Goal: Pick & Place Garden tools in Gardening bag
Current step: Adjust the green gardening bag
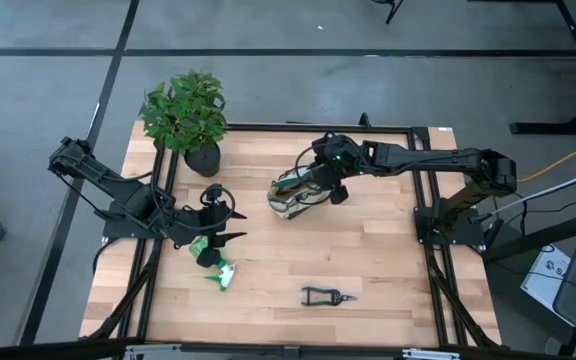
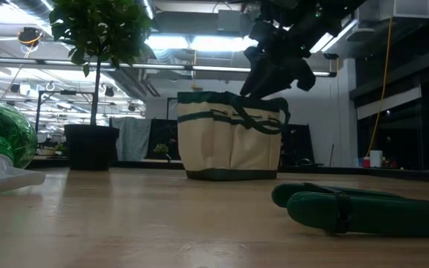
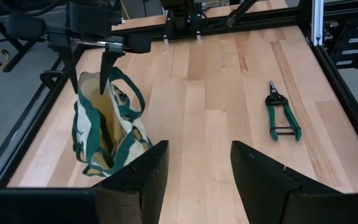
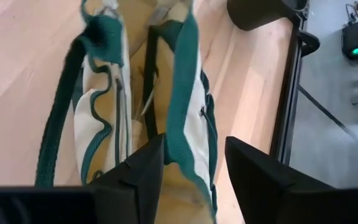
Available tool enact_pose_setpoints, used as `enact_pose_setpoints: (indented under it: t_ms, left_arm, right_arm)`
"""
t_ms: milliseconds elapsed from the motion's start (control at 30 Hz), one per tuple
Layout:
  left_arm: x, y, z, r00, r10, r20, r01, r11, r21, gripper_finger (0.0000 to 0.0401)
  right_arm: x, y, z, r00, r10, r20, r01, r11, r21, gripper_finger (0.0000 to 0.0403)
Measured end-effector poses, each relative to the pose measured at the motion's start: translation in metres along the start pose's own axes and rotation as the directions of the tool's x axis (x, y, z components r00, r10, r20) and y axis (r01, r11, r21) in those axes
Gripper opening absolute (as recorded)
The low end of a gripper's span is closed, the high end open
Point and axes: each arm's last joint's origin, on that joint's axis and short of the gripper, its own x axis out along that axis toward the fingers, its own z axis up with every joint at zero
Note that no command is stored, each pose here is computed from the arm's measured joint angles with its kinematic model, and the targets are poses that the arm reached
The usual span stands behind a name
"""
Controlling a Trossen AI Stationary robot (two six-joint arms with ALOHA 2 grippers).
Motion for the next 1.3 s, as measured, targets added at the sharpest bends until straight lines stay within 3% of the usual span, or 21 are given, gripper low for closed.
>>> enact_pose_setpoints:
  t_ms: [267,400,567,867,1133,1300]
  left_arm:
    - [0.0,0.0,0.0,1.0,0.0,0.0,0.0,1.0,0.0,0.0169]
    - [0.0,0.0,0.0,1.0,0.0,0.0,0.0,1.0,0.0,0.0169]
    - [0.0,0.0,0.0,1.0,0.0,0.0,0.0,1.0,0.0,0.0169]
    - [0.0,0.0,0.0,1.0,0.0,0.0,0.0,1.0,0.0,0.0169]
    - [0.0,0.0,0.0,1.0,0.0,0.0,0.0,1.0,0.0,0.0169]
    - [0.0,0.0,0.0,1.0,0.0,0.0,0.0,1.0,0.0,0.0169]
  right_arm:
    - [-0.001,0.001,0.006,0.999,-0.019,0.033,0.015,0.99,0.137,0.0176]
    - [-0.009,0.001,0.008,0.999,-0.021,0.039,0.016,0.99,0.137,0.017]
    - [-0.01,0.0,0.001,0.996,-0.069,-0.064,0.076,0.992,0.105,0.0153]
    - [-0.008,0.004,-0.008,0.993,0.006,-0.122,0.005,0.996,0.094,0.0144]
    - [-0.008,-0.002,-0.011,0.975,-0.094,-0.202,0.105,0.993,0.044,0.0144]
    - [-0.008,-0.001,-0.015,0.982,-0.039,-0.186,0.051,0.997,0.062,0.0144]
